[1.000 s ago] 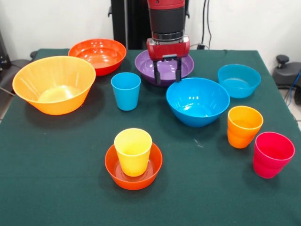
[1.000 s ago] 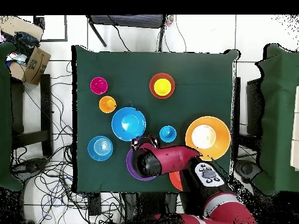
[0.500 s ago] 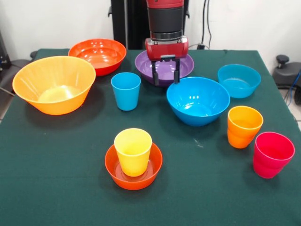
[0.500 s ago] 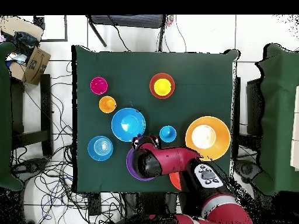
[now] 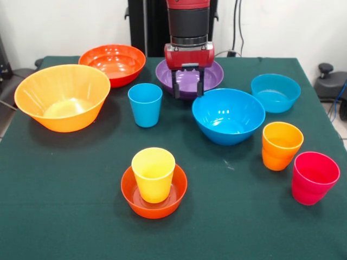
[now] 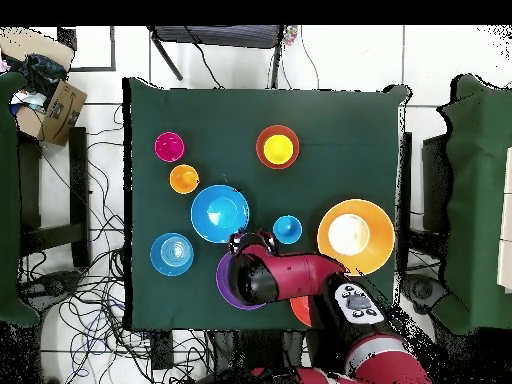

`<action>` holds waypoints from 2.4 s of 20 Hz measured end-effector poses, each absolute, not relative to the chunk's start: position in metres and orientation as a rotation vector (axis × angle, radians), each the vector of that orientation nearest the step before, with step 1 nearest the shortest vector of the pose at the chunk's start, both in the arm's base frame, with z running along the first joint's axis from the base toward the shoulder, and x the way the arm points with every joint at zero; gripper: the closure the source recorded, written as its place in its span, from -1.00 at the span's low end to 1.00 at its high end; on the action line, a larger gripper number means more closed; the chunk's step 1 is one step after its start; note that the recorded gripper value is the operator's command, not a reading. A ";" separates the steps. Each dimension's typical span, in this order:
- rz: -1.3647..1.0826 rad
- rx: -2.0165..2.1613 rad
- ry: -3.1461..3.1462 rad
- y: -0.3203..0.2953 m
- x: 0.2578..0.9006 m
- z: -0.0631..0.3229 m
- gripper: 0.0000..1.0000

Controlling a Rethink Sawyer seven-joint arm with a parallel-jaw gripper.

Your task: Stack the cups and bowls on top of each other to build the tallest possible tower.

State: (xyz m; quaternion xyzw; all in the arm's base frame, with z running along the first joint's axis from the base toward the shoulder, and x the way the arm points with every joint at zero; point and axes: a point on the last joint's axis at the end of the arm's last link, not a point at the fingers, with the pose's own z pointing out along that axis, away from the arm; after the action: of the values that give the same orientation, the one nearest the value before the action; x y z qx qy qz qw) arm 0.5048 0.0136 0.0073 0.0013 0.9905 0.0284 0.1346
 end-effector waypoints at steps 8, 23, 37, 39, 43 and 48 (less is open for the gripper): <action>0.090 0.027 2.892 0.012 0.495 -0.007 -1.00; 0.112 0.069 2.909 0.014 0.492 -0.016 -1.00; 0.102 0.146 2.783 0.006 0.544 0.043 -1.00; 0.102 0.150 2.780 0.006 0.545 0.044 -1.00; 0.106 0.174 2.773 0.007 0.550 0.048 -1.00; 0.114 0.179 2.784 0.008 0.547 0.042 -1.00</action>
State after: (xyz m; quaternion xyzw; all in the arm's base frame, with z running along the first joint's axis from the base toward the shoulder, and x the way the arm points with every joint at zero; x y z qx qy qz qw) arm 0.5470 0.0081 0.0423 0.0632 0.9820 0.0400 0.1737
